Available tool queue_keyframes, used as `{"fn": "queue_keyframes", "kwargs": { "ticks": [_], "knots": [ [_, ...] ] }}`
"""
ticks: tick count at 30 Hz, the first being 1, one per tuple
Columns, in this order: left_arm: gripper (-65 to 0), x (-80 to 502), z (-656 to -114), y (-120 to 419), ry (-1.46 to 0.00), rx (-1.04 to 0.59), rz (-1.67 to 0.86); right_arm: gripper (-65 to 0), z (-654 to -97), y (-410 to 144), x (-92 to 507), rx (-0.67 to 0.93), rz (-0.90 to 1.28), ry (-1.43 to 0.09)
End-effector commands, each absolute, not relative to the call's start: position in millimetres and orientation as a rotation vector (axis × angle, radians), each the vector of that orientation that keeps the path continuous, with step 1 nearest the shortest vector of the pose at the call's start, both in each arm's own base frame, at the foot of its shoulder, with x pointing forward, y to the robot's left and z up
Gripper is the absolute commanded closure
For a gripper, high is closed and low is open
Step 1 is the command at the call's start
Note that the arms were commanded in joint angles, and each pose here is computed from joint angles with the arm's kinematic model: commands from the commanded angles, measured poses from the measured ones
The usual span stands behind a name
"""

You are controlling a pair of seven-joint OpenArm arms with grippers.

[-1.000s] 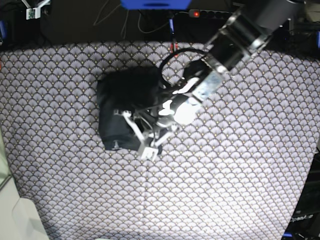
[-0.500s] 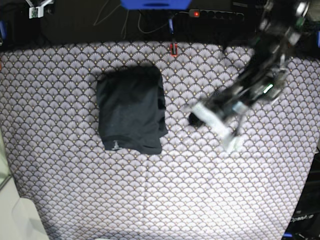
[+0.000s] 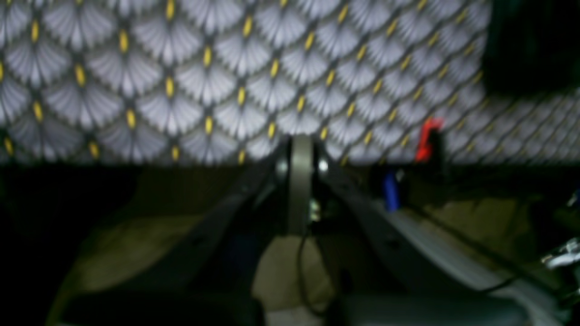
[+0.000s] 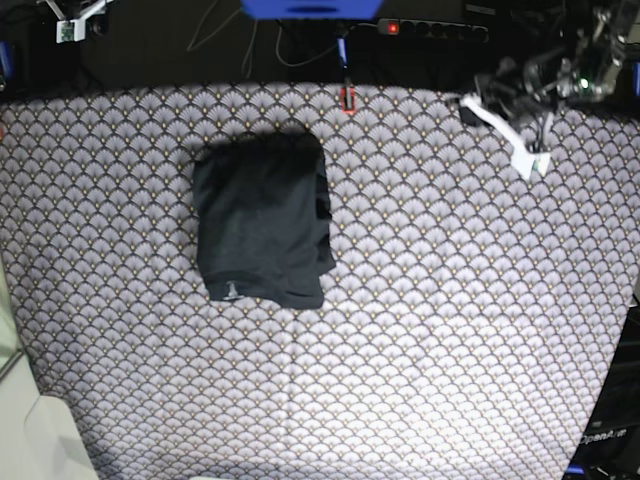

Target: Fold the T-shirt properly

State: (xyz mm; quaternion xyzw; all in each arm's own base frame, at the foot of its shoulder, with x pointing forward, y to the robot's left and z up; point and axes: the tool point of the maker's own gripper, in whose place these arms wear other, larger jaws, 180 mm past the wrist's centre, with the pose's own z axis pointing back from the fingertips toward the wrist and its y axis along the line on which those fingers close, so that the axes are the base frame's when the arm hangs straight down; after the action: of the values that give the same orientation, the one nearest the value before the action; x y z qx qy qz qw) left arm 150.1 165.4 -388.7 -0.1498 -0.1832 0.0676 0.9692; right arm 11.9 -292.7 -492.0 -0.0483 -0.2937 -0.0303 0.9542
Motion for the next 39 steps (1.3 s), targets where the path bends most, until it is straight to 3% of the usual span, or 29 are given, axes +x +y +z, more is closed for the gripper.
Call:
{"fn": "queue_keyframes", "kwargs": {
  "ticks": [1, 14, 27, 39],
  "knots": [
    [0.0, 143, -389, 170, -0.369, -0.276, 0.116, 0.0, -485, -300, 10, -0.115, -0.061, -0.617],
    [0.0, 53, -474, 171, -0.239, -0.017, -0.037, 0.0, -487, -294, -6, -0.125, -0.125, -0.605],
    [0.0, -16, -599, 200, -0.196, -0.047, -0.033, 0.0, -534, -263, -43, -0.020, -0.243, -0.481],
    [0.0, -43, -649, 204, -0.172, -0.031, 0.127, 0.0, -591, -226, -81, 0.134, -0.318, -0.349]
  ]
}}
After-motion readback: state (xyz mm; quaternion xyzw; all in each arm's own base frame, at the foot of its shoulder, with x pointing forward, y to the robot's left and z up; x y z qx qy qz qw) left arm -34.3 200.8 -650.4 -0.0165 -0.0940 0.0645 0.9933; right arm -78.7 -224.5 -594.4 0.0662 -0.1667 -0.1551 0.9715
